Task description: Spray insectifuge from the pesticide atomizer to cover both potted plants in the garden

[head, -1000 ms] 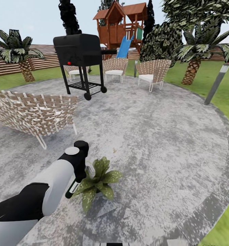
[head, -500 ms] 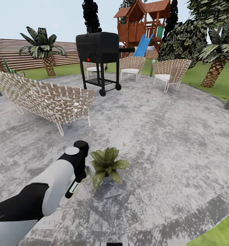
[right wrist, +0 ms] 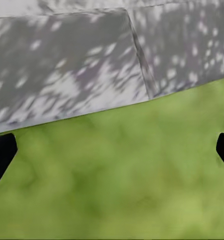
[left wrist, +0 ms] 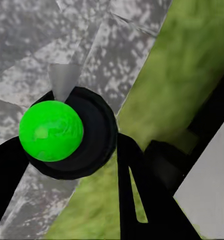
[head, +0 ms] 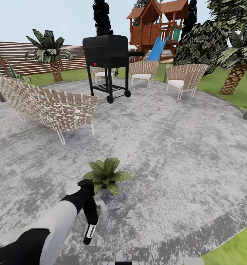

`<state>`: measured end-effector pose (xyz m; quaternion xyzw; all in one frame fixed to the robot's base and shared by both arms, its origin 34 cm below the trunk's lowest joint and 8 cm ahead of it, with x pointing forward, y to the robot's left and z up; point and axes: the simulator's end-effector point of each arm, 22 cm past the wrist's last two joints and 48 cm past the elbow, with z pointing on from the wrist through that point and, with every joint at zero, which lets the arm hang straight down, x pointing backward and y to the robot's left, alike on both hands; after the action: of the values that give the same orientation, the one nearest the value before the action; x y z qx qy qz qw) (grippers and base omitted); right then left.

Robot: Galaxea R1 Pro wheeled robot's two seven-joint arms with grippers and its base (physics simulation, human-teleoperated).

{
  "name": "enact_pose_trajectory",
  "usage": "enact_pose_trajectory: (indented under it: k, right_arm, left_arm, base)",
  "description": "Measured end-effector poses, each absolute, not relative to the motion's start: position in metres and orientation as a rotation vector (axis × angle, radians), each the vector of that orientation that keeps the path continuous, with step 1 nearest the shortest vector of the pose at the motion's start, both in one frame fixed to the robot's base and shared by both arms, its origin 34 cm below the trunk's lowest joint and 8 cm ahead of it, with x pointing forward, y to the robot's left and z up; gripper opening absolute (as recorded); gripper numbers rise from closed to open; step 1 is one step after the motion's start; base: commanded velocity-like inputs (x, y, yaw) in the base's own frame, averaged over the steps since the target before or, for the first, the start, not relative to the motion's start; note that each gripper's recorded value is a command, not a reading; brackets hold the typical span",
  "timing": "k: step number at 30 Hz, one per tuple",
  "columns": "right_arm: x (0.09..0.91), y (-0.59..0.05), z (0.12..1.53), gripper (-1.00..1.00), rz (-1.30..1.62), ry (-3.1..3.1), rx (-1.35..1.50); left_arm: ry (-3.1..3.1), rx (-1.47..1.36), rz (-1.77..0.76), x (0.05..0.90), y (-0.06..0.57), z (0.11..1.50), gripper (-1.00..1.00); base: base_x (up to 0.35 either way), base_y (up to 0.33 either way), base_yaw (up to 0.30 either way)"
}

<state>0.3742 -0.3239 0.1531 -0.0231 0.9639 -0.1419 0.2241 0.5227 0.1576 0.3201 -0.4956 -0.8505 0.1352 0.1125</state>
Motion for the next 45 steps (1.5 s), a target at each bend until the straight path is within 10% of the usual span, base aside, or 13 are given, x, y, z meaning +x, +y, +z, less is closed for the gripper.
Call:
enact_pose_trajectory:
  k: [28, 29, 45]
  right_arm:
    - [0.51, -0.276, 0.228, 1.0, 0.09, 2.297, -0.731]
    - [0.51, -0.266, 0.231, -1.0, 0.131, 2.284, -0.77]
    - [0.513, -0.135, 0.303, -1.0, 0.595, 2.002, -1.098]
  left_arm:
    - [-2.835, -1.924, 0.83, 0.512, 0.102, 0.26, -1.0]
    - [-2.831, -1.928, 0.828, 0.511, 0.102, 0.26, -1.0]
    - [-2.674, -2.124, 0.778, 0.503, 0.091, 0.258, -1.0]
  base:
    - [0.0, -0.035, 0.0]
    - [0.0, 0.0, 0.0]
    - [0.0, 0.0, 0.0]
